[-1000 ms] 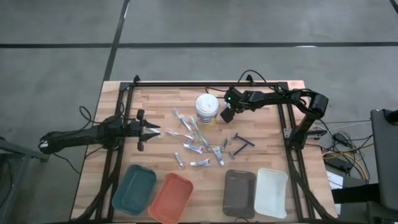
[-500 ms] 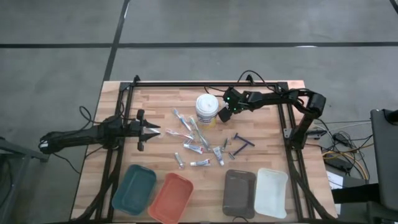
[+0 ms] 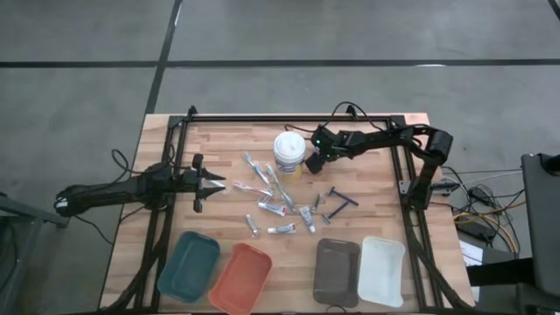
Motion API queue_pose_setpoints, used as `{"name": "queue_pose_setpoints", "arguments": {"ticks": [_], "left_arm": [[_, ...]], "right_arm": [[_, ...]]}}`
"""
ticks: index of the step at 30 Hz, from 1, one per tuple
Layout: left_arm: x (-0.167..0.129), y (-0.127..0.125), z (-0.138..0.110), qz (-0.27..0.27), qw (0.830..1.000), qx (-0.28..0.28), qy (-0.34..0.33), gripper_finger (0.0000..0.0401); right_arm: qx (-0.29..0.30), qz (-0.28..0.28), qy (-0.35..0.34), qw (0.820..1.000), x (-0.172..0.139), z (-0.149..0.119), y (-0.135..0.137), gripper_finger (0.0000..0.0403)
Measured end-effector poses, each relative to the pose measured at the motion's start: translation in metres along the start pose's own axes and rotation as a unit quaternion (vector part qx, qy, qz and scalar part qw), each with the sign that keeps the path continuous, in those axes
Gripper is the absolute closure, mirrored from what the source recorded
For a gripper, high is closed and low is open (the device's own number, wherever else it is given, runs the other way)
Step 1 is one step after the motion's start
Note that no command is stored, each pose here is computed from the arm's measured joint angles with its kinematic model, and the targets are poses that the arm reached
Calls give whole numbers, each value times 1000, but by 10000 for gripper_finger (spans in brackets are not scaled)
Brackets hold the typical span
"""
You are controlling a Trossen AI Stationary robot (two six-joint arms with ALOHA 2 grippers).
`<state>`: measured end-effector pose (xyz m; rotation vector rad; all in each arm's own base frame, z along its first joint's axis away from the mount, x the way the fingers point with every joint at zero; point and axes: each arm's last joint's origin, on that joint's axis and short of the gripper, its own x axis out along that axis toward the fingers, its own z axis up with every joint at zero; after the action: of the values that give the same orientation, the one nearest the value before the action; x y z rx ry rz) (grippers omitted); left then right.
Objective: Pick & Place Travel size toiletries
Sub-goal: Put the white toothpaste into the black bin
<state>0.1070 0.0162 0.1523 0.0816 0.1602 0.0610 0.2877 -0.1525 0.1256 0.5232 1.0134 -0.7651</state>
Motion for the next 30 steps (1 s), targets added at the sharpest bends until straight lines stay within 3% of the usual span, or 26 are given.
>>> {"name": "queue_pose_setpoints", "arguments": {"ticks": [6, 22, 30], "left_arm": [[0, 0, 0, 0, 1000, 0, 0, 259], [0, 0, 0, 0, 1000, 0, 0, 259], [0, 0, 0, 0, 1000, 0, 0, 259]], "right_arm": [[-18, -16, 10, 1000, -9, -3, -2, 200], [-61, -23, 44, 997, -13, -10, -4, 327], [-80, -22, 49, 995, -38, -12, -9, 343]]}}
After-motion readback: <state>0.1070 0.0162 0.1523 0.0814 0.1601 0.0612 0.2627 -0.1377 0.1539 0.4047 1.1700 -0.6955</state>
